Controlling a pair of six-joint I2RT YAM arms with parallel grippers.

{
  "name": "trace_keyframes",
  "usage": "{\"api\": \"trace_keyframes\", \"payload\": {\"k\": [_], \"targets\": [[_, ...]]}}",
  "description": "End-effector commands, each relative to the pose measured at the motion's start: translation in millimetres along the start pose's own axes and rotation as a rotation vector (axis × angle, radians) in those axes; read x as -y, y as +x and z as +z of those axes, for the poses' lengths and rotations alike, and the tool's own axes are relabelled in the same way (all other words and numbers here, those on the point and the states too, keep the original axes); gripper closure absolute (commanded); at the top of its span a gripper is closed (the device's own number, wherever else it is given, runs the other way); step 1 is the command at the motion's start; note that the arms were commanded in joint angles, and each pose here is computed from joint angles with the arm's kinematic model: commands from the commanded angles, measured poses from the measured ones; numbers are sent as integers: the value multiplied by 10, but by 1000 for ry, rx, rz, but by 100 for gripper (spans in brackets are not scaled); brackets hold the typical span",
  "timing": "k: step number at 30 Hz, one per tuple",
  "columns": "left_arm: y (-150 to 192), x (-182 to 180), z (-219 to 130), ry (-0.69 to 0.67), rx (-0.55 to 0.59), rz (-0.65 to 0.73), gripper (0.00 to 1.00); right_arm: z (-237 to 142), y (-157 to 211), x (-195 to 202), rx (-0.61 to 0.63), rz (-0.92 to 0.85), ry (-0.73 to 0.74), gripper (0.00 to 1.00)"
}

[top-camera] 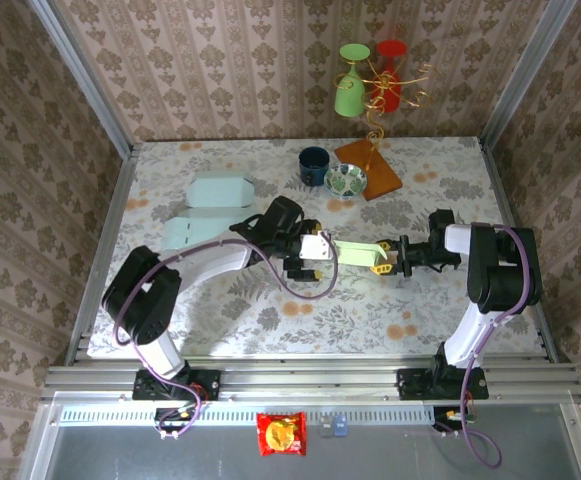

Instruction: Fold the paper box

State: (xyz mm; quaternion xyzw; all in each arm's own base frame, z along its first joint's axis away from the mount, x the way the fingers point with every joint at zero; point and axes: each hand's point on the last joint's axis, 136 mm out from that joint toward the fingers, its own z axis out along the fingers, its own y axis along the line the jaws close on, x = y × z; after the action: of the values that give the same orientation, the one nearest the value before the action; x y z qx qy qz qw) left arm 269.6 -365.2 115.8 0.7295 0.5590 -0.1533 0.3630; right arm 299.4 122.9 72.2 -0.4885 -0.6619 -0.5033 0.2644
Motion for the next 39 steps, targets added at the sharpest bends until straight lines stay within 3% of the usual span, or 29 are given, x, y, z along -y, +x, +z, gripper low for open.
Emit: {"api": "trace_keyframes", "payload": {"k": [1,8,17,22,39], "targets": [[-115,-64,101,5,13,-5,5,32,-112,198,34,108,52,62],[-149,-129,256,-41,-5,-4,10,32,-105,210,34,115,50,57],[-156,-98,248,-6,-17,-32,21,13,-99,140,43,94,38,39],[-168,-33,248,47,-21,-62,29,4,-92,125,47,89,35,37],[-161,0,327,148,-81,-195,31,-398,-7,-46,200,24,-28,31]]}}
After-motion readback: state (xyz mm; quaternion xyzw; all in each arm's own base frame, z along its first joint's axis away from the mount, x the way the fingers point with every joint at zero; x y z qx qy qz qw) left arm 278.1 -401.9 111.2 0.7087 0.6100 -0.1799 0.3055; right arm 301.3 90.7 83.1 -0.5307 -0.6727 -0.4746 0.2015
